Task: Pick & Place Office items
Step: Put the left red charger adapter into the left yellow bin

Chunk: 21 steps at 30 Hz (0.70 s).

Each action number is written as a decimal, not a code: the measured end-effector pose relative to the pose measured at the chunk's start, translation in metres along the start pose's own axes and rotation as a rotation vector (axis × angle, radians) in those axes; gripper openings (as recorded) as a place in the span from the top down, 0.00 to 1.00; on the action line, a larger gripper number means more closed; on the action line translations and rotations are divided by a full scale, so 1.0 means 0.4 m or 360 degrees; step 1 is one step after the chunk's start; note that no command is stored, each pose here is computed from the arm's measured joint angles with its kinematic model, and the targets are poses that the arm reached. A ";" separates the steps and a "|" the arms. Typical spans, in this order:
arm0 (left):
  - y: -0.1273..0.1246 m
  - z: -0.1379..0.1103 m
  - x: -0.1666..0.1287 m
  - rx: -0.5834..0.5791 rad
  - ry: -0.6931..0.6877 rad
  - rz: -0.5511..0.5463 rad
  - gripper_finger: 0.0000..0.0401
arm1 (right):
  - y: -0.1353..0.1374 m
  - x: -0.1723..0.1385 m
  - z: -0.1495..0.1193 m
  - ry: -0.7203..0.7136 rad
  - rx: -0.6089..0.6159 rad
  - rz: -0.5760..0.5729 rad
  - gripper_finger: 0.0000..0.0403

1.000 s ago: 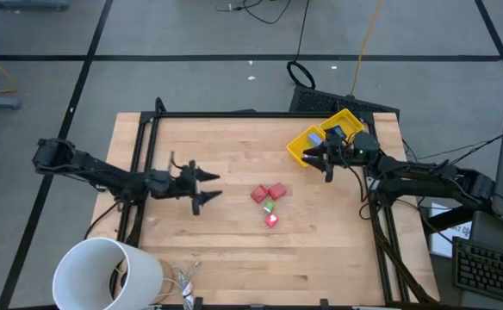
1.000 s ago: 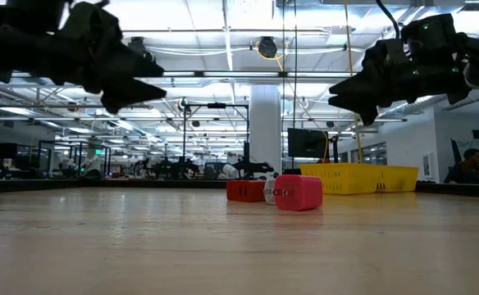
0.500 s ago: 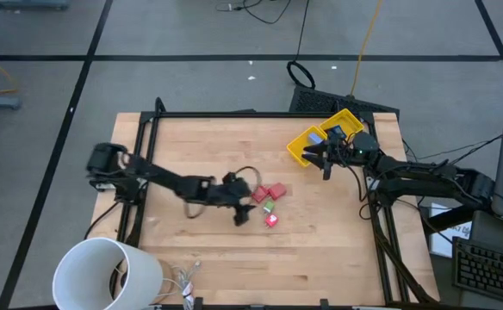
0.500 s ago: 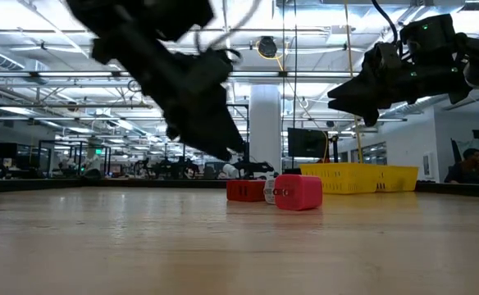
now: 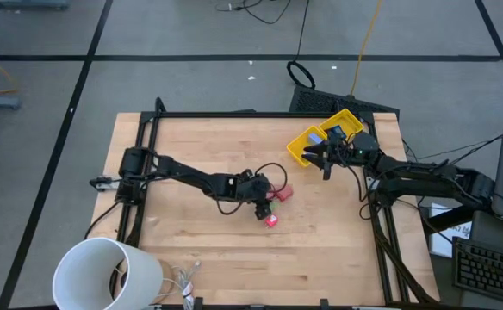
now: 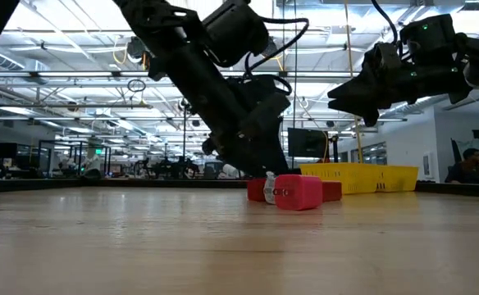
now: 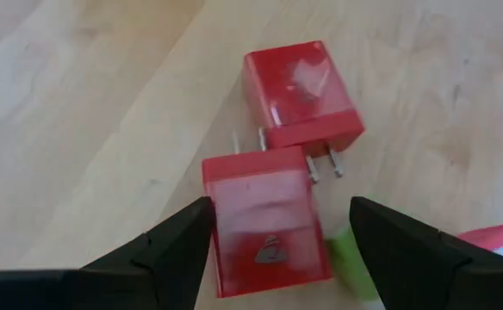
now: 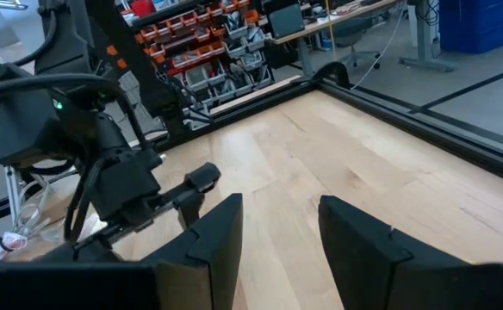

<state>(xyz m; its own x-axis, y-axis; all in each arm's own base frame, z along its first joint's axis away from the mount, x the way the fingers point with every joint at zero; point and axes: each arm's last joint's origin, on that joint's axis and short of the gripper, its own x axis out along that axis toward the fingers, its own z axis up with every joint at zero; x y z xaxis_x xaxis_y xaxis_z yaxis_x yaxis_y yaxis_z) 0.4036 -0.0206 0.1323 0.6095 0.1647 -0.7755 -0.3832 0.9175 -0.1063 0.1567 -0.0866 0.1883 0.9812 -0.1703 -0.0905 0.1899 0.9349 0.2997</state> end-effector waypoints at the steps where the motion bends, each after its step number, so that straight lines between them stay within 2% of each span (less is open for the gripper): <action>1: 0.002 -0.002 0.003 0.0016 0.0005 0.0008 0.32 | 0.000 0.000 0.000 0.0000 0.0000 0.0000 0.65; 11: 0.015 -0.026 0.010 0.0092 0.0135 0.0086 0.32 | 0.000 0.000 0.000 0.0002 0.0001 0.0000 0.65; 18: 0.015 -0.020 0.011 0.0113 0.0096 0.0076 0.32 | 0.000 0.000 -0.001 0.0004 0.0002 -0.0001 0.65; 21: 0.015 -0.020 0.011 0.0234 0.0102 0.0056 0.32 | 0.000 0.000 -0.001 0.0005 0.0003 -0.0001 0.65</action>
<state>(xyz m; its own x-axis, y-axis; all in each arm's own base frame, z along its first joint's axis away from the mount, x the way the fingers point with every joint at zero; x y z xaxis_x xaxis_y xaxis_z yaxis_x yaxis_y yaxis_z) 0.3987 -0.0173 0.1234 0.5502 0.1787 -0.8157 -0.2951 0.9554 0.0103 0.1567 -0.0866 0.1879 0.9809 -0.1701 -0.0940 0.1909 0.9342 0.3014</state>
